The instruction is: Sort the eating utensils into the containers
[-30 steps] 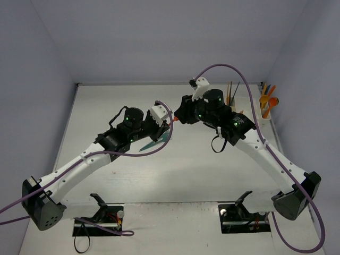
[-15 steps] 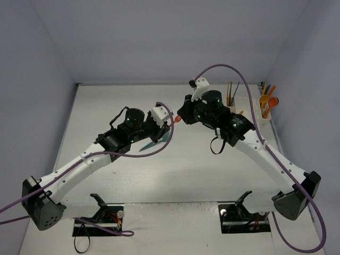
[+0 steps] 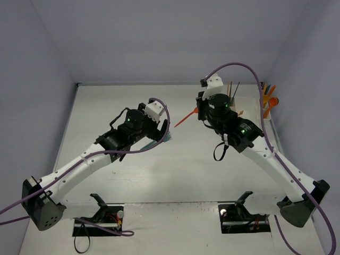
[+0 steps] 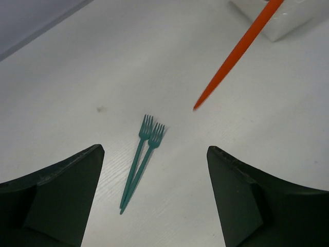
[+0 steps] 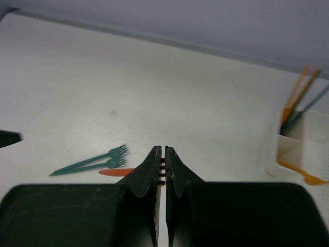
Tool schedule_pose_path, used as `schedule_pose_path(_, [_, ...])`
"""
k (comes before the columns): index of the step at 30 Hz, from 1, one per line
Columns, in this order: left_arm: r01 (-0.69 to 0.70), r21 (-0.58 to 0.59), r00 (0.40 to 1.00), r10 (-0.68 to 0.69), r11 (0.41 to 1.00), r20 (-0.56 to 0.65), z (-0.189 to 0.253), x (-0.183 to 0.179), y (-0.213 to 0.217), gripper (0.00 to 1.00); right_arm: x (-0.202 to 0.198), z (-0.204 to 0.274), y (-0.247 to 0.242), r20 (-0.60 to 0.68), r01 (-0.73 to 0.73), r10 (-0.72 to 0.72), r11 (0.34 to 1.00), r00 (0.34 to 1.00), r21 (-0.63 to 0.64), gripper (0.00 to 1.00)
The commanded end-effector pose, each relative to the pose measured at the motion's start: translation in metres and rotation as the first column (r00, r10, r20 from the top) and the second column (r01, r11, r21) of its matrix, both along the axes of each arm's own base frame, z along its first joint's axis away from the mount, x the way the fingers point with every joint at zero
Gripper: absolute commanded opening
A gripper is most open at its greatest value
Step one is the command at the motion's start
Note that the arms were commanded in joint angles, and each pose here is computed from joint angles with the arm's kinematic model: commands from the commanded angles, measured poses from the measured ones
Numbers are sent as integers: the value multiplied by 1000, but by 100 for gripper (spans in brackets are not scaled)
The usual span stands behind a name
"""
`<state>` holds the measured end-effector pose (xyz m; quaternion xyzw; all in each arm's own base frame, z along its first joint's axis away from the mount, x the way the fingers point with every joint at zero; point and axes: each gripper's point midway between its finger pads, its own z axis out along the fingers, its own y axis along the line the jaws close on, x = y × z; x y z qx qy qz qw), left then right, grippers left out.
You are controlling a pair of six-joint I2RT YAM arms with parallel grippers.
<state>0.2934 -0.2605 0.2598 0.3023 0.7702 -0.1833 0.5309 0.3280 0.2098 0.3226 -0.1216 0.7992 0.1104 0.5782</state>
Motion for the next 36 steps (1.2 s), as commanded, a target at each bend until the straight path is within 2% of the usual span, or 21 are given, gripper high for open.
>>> schedule_pose_path(1, [-292,-43,956,290,956,-38,-2,17,43,80,11,51,-90,221,398,-368,911,903,-109,0])
schedule_pose_path(3, [-358,-20,930,355,933,-94,-20,18,58,80,16,53,-123,248,515,-473,845,845,-145,0])
schedule_pose_path(8, [-467,6,862,457,884,-219,-57,16,88,80,32,55,-191,268,651,-606,748,749,-128,0])
schedule_pose_path(14, [-505,25,831,493,863,-257,-73,10,108,81,56,45,-233,278,710,-664,695,694,-115,0])
schedule_pose_path(25, [-518,63,817,516,853,-257,-77,4,122,81,101,9,-238,241,691,-652,708,719,-145,0])
schedule_pose_path(36, [-518,84,810,520,851,-271,-89,0,126,81,114,-48,-227,141,651,-636,735,759,-187,0])
